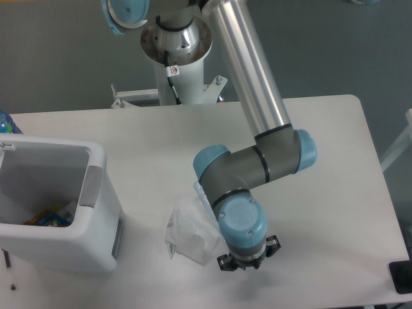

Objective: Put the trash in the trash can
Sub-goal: 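Lower the gripper over the bottle and align with its body, then close the gripper on the bottle and lift it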

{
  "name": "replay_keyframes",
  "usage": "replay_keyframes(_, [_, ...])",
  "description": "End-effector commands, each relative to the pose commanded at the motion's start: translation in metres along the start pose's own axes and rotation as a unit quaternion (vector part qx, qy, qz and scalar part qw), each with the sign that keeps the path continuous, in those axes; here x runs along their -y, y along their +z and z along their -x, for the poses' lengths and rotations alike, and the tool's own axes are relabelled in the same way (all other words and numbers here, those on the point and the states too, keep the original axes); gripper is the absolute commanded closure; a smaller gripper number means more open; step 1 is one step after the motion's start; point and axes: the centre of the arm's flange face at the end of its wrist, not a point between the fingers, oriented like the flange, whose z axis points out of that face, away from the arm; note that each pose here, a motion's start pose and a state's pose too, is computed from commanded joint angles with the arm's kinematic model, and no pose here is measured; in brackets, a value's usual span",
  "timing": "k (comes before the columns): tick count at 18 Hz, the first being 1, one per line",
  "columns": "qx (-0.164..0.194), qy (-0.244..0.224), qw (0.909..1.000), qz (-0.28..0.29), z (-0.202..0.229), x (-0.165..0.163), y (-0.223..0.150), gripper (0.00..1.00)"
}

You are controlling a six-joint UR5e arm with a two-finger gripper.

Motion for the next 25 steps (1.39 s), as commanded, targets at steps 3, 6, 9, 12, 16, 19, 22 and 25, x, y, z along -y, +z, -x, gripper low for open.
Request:
replay_keyframes(3, [-0.018,-0.004,0.9982,-0.056,0.006,0.013,-0.019,1.00])
replay_keyframes(6, [-0.049,0.027,0.9944,-0.090,0.012,0.018,-0.058,1.00])
replay_keyframes(9, [-0.073,0.055,0.9877,-0.127,0.027,0.018,-0.104,1.00])
replay_keyframes(12, [-0.093,0.079,0.9786,-0.165,0.025,0.018,-0.151,1.00])
replay_keyframes(16, [-0.106,0.091,0.9639,-0.227,0.018,0.021,-0.203,1.00])
replay_keyframes(19, [-0.123,0.098,0.9536,-0.256,0.013,0.017,-0.233,1.00])
replay_keyframes(22, [-0.156,0.110,0.9375,-0.291,0.006,0.011,-0.264,1.00])
replay_keyframes(25, [-0.186,0.124,0.9248,-0.308,-0.002,0.003,-0.290,1.00])
